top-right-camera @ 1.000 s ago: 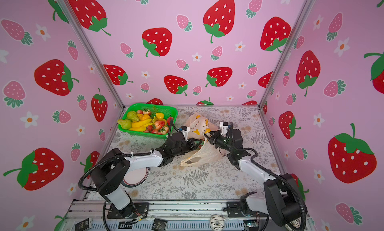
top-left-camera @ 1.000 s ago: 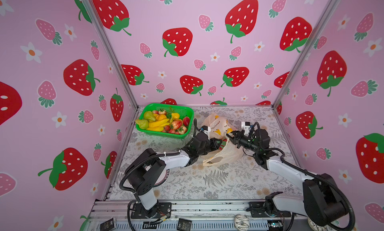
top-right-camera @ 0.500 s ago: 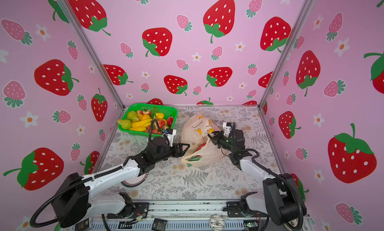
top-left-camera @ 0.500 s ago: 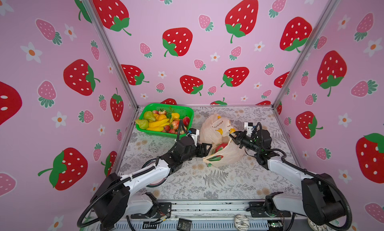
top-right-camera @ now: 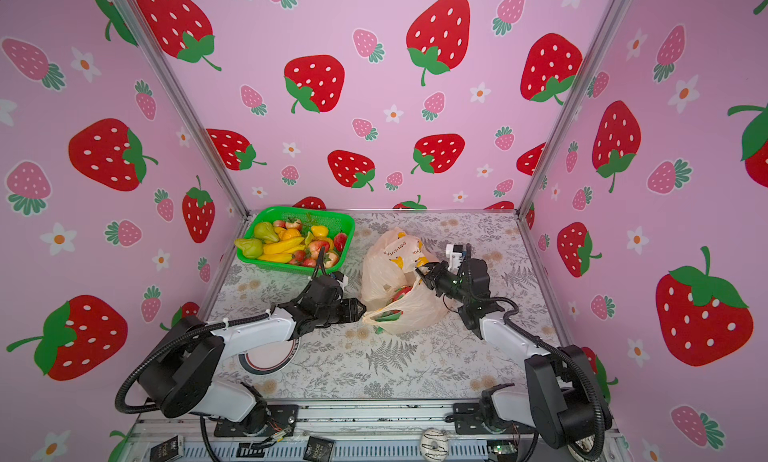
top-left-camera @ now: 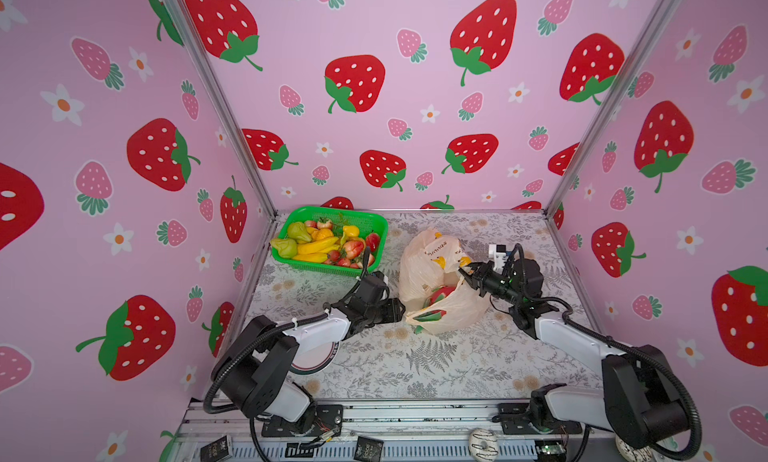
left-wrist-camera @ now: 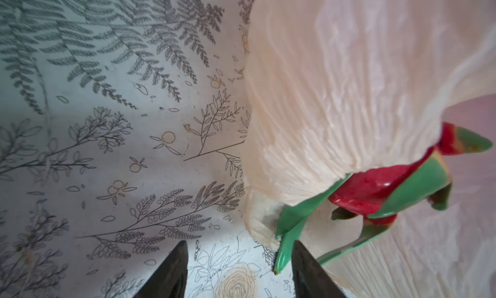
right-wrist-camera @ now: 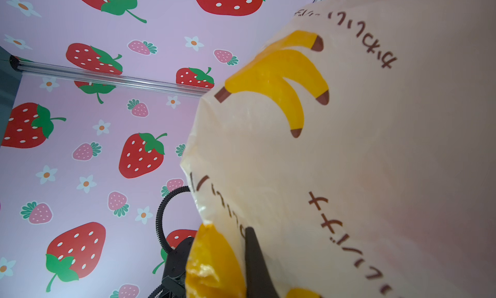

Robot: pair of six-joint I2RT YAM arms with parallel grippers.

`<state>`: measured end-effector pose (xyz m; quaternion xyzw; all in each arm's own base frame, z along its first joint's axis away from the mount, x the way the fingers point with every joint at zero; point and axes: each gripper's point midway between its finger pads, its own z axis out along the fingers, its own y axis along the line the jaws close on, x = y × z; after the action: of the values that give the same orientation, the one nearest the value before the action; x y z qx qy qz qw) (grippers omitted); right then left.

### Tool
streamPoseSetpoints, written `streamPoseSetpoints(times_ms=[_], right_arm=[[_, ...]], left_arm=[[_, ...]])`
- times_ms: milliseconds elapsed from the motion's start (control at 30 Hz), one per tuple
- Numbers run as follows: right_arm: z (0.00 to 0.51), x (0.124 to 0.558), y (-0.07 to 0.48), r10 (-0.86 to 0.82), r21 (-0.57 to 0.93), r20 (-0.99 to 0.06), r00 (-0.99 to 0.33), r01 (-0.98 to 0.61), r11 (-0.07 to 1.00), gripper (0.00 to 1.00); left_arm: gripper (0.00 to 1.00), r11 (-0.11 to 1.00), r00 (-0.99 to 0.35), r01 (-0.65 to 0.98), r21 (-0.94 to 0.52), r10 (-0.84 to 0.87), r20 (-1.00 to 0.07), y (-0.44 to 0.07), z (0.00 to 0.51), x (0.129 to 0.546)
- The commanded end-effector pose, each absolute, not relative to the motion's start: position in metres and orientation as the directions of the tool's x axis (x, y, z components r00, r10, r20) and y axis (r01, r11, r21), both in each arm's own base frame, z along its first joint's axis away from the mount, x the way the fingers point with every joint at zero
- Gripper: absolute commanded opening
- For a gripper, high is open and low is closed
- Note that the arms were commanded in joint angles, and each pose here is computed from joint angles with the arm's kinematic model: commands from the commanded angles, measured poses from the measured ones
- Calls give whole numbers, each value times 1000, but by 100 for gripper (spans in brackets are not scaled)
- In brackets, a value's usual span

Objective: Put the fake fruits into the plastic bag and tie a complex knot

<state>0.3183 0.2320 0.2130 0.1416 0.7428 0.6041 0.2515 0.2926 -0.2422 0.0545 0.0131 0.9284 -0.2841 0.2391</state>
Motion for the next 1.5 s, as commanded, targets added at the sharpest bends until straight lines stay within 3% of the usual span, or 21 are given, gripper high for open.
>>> streamPoseSetpoints(times_ms=[0, 433, 533, 667, 800, 900, 1000, 1200, 1467], right_arm=[[220, 322, 232, 515, 968, -223, -828, -123, 221, 7], [216, 324, 225, 522, 964, -231, -821, -122, 234, 7], [217, 324, 222, 523, 959, -250, -815, -133, 250, 7], [220, 331, 206, 534, 924, -332, -777, -154, 351, 7], [237, 336, 185, 459, 810, -513, -725, -232, 538, 7], [257, 339, 166, 293, 611, -673, -680, -287, 738, 7], [278, 342, 147, 173, 444, -748, -640, -290, 848, 7], [312, 352, 123, 61, 258, -815, -576, -266, 929, 7], [331, 358, 119, -29, 166, -821, -570, -288, 943, 6]], left_arm=[[54, 787, -869, 216, -578, -116, -482, -266, 73, 310], [26, 755, -889, 198, -626, -131, -440, -292, 49, 326], [13, 730, -892, 212, -650, -127, -433, -298, 53, 324], [0, 655, -901, 260, -709, -99, -422, -309, 82, 311], [0, 570, -911, 318, -757, -38, -411, -322, 138, 286], [0, 495, -915, 349, -795, -2, -403, -330, 187, 270], [0, 439, -919, 357, -824, 9, -393, -333, 223, 265], [0, 352, -910, 393, -850, 16, -414, -335, 279, 267], [0, 257, -945, 306, -917, -33, -325, -328, 291, 275]])
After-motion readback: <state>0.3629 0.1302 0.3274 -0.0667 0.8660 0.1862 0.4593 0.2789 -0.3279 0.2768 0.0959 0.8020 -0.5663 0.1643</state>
